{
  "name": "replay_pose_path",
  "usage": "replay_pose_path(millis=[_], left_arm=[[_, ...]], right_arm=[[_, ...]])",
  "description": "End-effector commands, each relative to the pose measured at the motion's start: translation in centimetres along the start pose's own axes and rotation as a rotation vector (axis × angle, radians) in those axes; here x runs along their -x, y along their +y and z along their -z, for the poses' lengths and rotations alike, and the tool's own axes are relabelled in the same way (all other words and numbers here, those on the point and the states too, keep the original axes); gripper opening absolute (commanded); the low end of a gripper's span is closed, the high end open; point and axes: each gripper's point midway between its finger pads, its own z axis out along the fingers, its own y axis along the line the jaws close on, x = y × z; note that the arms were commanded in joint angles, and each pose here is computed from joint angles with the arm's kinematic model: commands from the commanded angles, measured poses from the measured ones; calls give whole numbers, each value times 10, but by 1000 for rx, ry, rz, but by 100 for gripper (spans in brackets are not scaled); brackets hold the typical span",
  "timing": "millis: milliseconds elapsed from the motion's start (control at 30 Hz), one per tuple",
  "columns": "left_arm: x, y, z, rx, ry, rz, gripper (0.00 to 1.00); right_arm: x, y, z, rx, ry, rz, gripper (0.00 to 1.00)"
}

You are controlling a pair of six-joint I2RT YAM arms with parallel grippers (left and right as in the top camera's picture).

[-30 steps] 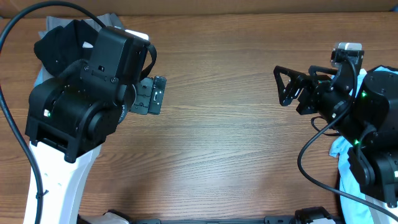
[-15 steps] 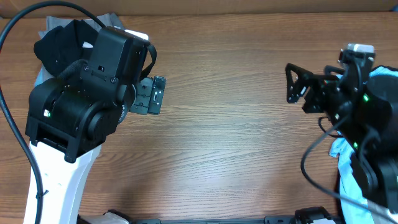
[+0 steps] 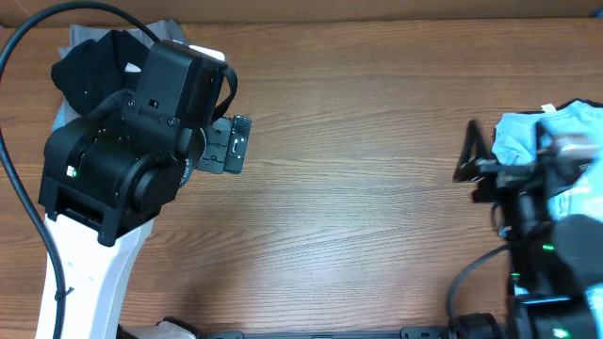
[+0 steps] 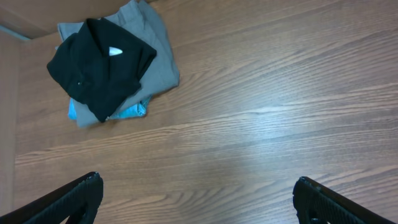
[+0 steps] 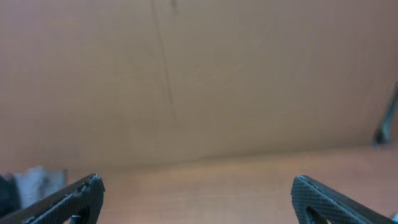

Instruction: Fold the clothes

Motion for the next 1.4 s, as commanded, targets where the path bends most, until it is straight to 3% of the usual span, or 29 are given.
replay_pose_path(millis=[0,133,333,500,733,933,1100,1367], left_arm=[[2,0,0,10,-6,22,100],[2,0,0,10,-6,22,100],[2,0,0,10,-6,22,100],[2,0,0,10,-6,22,100],[2,0,0,10,-6,22,100],[2,0,0,10,-6,22,100],[2,0,0,10,-6,22,100],[2,0,0,10,-6,22,100]], right_arm=[[-65,-14,3,-30,75,11,100],[-90,-11,11,23,5,3,100],[-99,-13,27,52,-183,-5,100],[-106,-15,34,62,-254,-8,100],[-154,-9,22,118,-138,2,100],[-154,-7,23,130,-138,2,100],[-188,-13,20,104,2,3,100],[-188,-13,19,104,2,3,100]])
